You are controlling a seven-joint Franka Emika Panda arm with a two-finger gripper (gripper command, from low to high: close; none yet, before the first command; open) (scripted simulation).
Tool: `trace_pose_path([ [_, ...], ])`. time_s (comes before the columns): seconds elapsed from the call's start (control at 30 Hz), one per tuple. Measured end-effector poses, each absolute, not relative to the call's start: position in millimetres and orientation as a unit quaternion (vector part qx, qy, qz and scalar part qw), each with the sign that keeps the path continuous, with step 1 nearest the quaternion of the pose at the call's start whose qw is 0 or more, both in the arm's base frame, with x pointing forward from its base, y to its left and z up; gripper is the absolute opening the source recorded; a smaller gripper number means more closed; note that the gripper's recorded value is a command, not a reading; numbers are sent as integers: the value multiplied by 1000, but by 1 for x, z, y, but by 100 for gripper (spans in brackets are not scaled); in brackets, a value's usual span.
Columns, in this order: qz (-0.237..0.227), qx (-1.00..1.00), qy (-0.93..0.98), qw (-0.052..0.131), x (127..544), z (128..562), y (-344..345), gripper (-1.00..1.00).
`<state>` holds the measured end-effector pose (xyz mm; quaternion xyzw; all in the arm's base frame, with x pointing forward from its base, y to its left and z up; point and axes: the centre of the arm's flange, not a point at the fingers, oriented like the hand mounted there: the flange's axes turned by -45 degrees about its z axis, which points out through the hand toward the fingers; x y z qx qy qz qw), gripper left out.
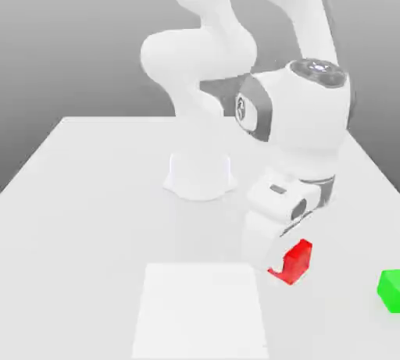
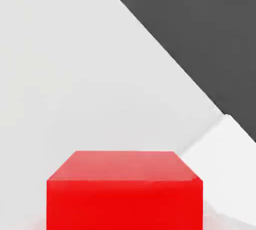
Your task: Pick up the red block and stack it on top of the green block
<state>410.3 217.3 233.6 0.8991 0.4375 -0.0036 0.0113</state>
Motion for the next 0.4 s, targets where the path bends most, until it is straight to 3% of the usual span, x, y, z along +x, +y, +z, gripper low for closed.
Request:
trace_pose_path([
  [0.13, -1, 878, 479, 2, 389, 239, 317, -100],
  [0.27, 0, 872, 489, 0, 380, 192, 340, -100],
  [0.3, 0, 872, 490, 0, 380, 184, 341, 100],
  [0.4, 0, 872, 490, 0, 380, 184, 341, 100],
])
